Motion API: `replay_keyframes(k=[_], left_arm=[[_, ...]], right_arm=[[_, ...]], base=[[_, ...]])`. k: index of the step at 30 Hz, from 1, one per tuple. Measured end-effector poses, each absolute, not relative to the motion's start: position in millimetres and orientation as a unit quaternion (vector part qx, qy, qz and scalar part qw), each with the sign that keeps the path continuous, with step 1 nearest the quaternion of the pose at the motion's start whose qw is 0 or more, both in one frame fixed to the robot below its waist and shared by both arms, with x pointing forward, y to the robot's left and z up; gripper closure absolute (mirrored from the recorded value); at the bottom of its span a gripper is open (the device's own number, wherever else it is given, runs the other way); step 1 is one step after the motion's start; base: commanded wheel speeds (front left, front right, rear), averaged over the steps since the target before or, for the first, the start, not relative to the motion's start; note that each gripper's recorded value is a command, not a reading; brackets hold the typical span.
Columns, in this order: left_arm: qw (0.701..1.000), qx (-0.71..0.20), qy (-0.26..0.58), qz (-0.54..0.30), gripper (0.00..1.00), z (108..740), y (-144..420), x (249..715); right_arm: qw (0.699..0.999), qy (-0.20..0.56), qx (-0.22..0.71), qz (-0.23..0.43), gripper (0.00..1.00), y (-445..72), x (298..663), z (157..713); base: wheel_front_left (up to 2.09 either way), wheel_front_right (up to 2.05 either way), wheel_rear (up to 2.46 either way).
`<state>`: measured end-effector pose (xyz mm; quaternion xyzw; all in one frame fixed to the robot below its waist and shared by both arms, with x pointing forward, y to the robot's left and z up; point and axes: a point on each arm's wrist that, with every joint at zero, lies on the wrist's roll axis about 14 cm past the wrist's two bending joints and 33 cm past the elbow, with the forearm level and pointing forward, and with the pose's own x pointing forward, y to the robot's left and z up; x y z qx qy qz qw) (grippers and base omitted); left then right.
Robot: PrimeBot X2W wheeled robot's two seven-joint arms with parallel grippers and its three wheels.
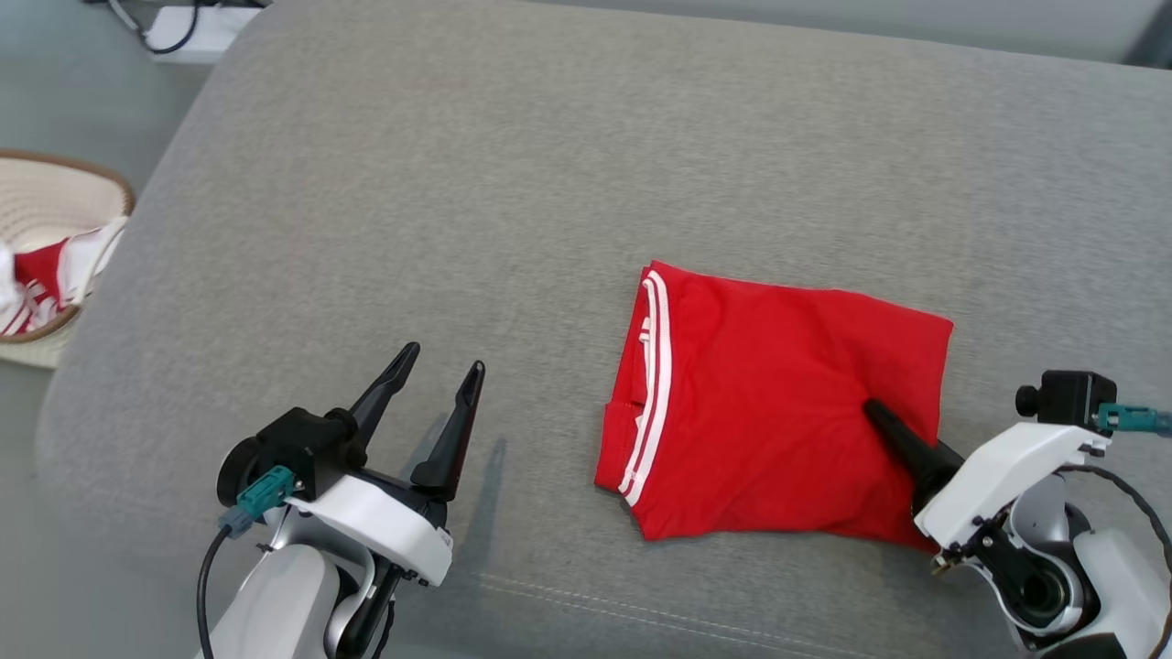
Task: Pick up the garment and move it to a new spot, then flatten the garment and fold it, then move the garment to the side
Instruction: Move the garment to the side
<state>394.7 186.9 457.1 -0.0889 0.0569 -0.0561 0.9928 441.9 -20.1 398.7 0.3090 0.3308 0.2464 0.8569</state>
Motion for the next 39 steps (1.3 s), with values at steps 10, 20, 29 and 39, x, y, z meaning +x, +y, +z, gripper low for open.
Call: replay_keyframes(k=[10,20,29,39], left_arm=[[0.983,-0.080,0.058,-0.154,0.00,457,129,417],[0.961,-0.085,0.041,-0.260,0.00,472,51,439],[0.943,-0.104,0.055,-0.310,0.00,463,6,438],[0.952,-0.110,0.089,-0.272,0.00,433,36,442]], right_arm=[[0.877,0.305,0.337,0.157,1.00,-88,411,398],[0.893,0.274,0.352,0.062,1.00,-155,364,403],[0.923,0.252,0.290,0.016,1.00,-208,359,411],[0.969,0.184,0.159,0.051,1.00,-245,460,481]], base=[[0.00,0.00,0.00],[0.00,0.00,0.00],[0.00,0.00,0.00],[0.00,0.00,0.00]])
